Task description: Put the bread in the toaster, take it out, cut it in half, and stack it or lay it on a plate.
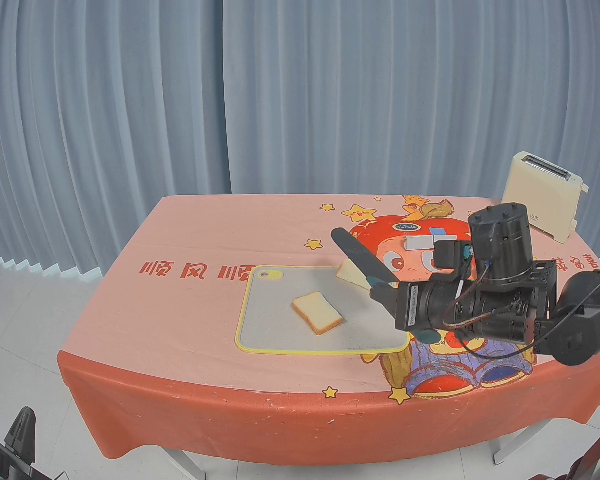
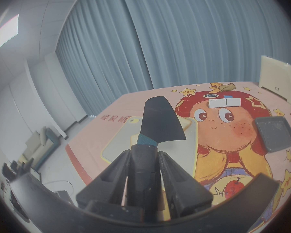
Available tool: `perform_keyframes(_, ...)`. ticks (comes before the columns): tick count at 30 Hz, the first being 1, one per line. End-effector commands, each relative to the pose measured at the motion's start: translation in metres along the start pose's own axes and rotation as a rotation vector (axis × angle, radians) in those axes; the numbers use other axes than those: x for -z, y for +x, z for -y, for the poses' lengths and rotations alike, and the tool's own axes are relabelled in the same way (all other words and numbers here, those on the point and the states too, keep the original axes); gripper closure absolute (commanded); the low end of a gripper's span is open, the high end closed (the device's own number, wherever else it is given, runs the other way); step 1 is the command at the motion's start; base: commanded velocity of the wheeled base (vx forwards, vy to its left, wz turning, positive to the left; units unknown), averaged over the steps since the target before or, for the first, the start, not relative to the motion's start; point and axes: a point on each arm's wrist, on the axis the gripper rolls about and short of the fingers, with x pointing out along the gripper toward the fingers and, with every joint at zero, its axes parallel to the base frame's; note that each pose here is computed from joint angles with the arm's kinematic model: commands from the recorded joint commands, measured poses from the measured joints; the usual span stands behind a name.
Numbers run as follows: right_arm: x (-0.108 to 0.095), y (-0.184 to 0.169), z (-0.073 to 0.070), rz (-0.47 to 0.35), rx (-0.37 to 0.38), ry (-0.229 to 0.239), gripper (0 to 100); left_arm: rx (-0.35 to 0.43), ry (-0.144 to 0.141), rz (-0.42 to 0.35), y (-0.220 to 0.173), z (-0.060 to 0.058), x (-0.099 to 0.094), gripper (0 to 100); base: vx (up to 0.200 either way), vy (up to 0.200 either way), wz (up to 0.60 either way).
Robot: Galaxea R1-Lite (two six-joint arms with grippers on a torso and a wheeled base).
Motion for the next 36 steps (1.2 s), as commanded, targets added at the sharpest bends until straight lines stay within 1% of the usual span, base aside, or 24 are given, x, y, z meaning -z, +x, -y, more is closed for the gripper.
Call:
perform_keyframes(1,-0.015,-0.007,0.007,0.047,-0.015,0.053,100,-0.001,0.0,-0.019,0.001,0.0,0.005,100,0.0,0.0,0.0)
perform_keyframes(3,-0.019,-0.008,0.01,0.051,-0.025,0.085,100,-0.001,0.0,-0.019,0.001,0.0,0.005,100,0.0,0.0,0.0)
perform_keyframes(4,-0.023,-0.01,0.012,0.059,-0.036,0.122,100,-0.001,0.0,-0.019,0.001,0.0,0.005,100,0.0,0.0,0.0)
perform_keyframes(5,-0.023,-0.011,0.013,0.06,-0.037,0.124,100,-0.001,0.0,-0.019,0.001,0.0,0.005,100,0.0,0.0,0.0)
perform_keyframes(6,-0.027,-0.013,0.016,0.062,-0.062,0.169,100,-0.001,-0.002,-0.019,0.001,0.0,0.005,100,0.0,0.0,0.0)
perform_keyframes(7,-0.029,-0.014,0.019,0.057,-0.075,0.196,100,-0.001,0.0,-0.019,0.001,0.0,0.005,100,0.0,0.0,0.0)
perform_keyframes(8,-0.03,-0.015,0.022,0.054,-0.084,0.215,100,-0.001,0.0,-0.019,0.001,0.0,0.005,100,0.0,0.0,0.0)
perform_keyframes(9,-0.03,-0.015,0.023,0.052,-0.088,0.221,100,-0.001,0.0,-0.019,0.001,0.0,0.005,100,0.0,0.0,0.0)
perform_keyframes(10,-0.033,-0.017,0.027,0.047,-0.111,0.263,100,-0.003,0.0,-0.019,0.001,0.0,0.005,100,0.0,0.0,0.0)
perform_keyframes(12,-0.037,-0.02,0.034,0.046,-0.128,0.312,100,-0.001,0.0,-0.019,0.001,0.0,0.005,100,0.0,0.0,0.0)
perform_keyframes(19,-0.05,-0.026,0.062,0.052,-0.159,0.45,100,-0.003,-0.002,-0.019,0.001,0.0,0.005,100,0.0,0.0,0.0)
perform_keyframes(20,-0.051,-0.027,0.065,0.051,-0.162,0.462,100,-0.001,0.0,-0.019,0.001,0.0,0.005,100,0.0,0.0,0.0)
perform_keyframes(21,-0.051,-0.027,0.065,0.051,-0.162,0.462,100,-0.001,0.0,-0.019,0.001,0.0,0.005,100,0.0,0.0,0.0)
perform_keyframes(22,-0.053,-0.028,0.074,0.057,-0.165,0.49,100,-0.001,0.0,-0.019,0.001,0.0,0.005,100,0.0,0.0,0.0)
perform_keyframes(23,-0.055,-0.029,0.079,0.069,-0.169,0.498,100,-0.001,0.0,-0.019,0.001,0.0,0.005,100,0.0,0.0,0.0)
perform_keyframes(24,-0.055,-0.029,0.08,0.071,-0.169,0.498,100,-0.001,0.0,-0.019,0.001,0.0,0.005,100,0.0,0.0,0.0)
perform_keyframes(25,-0.056,-0.028,0.086,0.088,-0.169,0.516,100,-0.001,0.0,-0.019,0.001,0.0,0.005,100,0.0,0.0,0.0)
perform_keyframes(30,-0.052,-0.019,0.095,0.107,-0.167,0.57,100,-0.001,0.0,-0.019,0.001,0.0,0.005,100,0.0,0.0,0.0)
perform_keyframes(32,-0.051,-0.018,0.098,0.124,-0.169,0.582,100,-0.001,-0.002,-0.019,0.001,0.0,0.005,100,0.0,0.0,0.0)
perform_keyframes(34,-0.051,-0.017,0.105,0.147,-0.163,0.597,100,-0.001,-0.002,-0.019,0.001,0.0,0.005,100,0.0,0.0,0.0)
perform_keyframes(36,-0.05,-0.017,0.107,0.155,-0.165,0.606,100,-0.003,0.0,-0.019,0.001,0.0,0.005,100,0.0,0.0,0.0)
